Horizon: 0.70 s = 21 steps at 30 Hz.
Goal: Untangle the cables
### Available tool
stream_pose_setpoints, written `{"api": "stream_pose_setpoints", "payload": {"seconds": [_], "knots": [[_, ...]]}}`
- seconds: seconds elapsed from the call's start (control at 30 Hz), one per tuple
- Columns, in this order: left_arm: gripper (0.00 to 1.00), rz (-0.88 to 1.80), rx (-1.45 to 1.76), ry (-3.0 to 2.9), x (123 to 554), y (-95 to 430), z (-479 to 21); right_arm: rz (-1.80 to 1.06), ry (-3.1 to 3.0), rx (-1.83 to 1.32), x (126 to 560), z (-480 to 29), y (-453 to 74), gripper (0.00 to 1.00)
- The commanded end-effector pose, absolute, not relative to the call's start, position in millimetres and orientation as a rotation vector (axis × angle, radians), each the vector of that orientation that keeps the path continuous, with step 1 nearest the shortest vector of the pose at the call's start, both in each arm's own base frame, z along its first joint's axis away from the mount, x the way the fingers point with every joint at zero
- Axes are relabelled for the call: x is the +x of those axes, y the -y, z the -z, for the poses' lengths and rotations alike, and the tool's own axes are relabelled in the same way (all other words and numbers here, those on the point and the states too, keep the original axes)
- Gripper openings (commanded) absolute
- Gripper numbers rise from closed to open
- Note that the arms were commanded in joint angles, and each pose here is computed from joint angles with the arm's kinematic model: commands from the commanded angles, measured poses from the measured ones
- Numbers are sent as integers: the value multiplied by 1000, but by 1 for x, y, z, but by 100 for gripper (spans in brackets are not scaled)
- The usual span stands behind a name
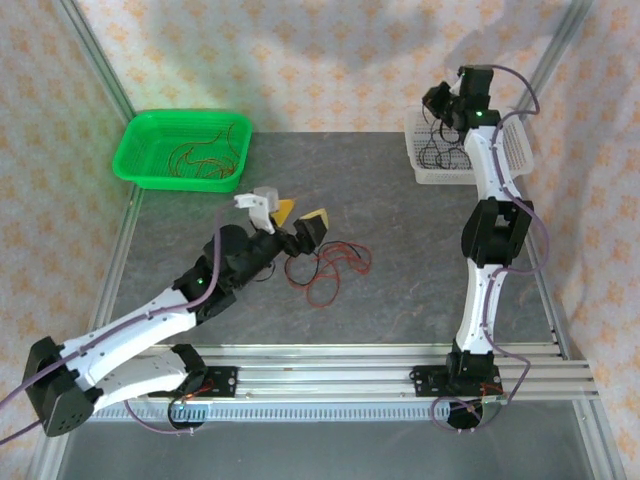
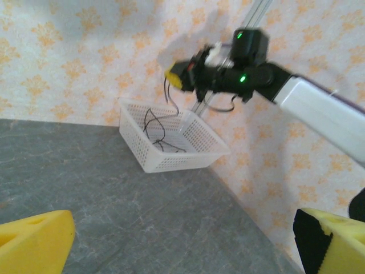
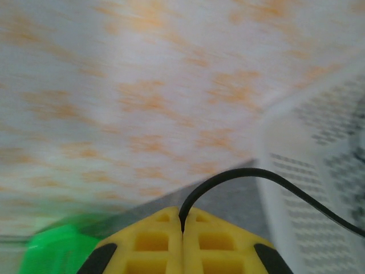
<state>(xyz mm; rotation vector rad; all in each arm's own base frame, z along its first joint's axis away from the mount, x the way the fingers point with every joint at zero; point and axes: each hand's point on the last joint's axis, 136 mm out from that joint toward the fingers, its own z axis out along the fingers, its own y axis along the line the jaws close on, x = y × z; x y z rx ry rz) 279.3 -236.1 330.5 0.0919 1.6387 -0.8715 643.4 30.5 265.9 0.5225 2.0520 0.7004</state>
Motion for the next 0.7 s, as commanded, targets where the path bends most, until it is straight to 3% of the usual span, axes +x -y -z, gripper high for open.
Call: {"api": "stream_pose_setpoints", "payload": {"seconds": [0.0,0.33,0.57,0.67], "knots": [[99,896,36,-1624,270,220,-321,-385,-2106,584,633,-245,9,0],[99,813,-2,-1740,271,207,-308,112,-2246,647,608,-189,66,0],[99,792,-40,-1814,277,209,-295,135,-2301,638,613,-159,66,0],[99,780,-51,-1861,279,212,-288,128,-2316,638,620,-148,65,6]]}}
